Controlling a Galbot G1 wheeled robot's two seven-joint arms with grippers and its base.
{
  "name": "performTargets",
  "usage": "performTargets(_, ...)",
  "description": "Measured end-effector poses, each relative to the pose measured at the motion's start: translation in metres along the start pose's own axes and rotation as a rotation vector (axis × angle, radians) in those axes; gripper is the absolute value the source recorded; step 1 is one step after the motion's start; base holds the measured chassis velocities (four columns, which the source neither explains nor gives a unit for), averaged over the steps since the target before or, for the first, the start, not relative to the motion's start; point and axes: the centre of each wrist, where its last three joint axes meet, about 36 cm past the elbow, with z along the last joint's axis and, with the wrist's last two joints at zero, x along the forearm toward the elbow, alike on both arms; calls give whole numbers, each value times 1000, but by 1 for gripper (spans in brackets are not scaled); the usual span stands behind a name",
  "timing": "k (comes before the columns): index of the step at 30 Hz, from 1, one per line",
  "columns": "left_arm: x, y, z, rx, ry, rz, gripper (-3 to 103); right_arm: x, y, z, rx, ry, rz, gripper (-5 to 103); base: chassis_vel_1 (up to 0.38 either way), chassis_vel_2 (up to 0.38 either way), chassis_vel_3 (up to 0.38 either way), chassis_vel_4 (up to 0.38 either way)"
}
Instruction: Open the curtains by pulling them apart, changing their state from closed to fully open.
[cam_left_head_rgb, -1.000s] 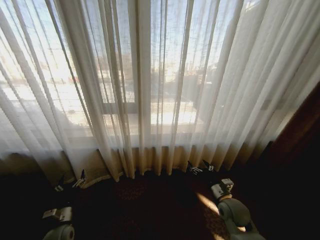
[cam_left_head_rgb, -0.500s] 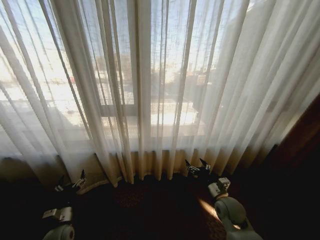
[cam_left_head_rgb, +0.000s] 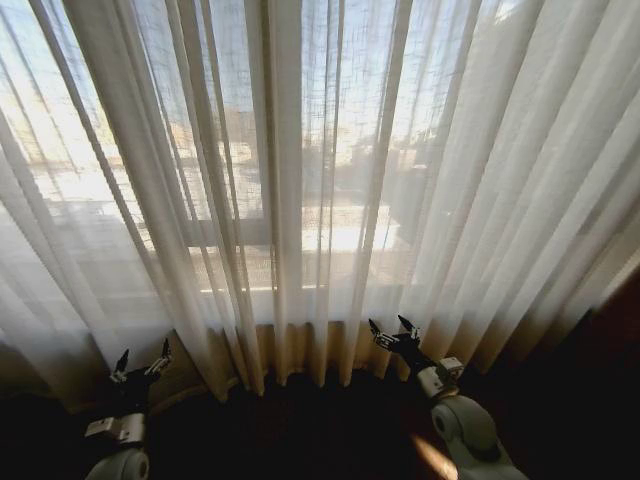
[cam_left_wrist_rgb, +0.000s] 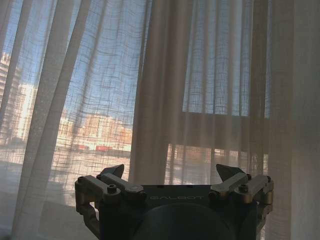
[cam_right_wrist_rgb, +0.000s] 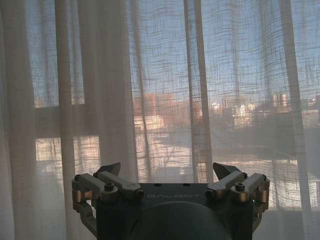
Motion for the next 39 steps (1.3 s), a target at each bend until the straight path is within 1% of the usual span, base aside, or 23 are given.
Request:
performTargets(6,0,0,0,0,0,0,100,-17,4,7,-11,-29,-16,100,31,-17,-9,32)
performTargets(8,0,0,0,0,0,0,100,-25,1,12,12,-27,-22,100,0,0,0,0)
performTargets(11,0,0,0,0,0,0,100,-32,-2,19,24,-32,-18,100,0,0,0,0)
performTargets(21,0,0,0,0,0,0,100,-48,-10,28,24,-22,-7,100,-17,14,11,-18)
performTargets(28,0,0,0,0,0,0,100,-57,-13,28,20,-29,-16,100,-149,165,142,-161)
performTargets(34,0,0,0,0,0,0,100,-66,-10,26,20,-38,-20,100,-226,203,231,-195)
performTargets(39,0,0,0,0,0,0,100,-74,-9,28,28,-35,21,100,-124,92,105,-92)
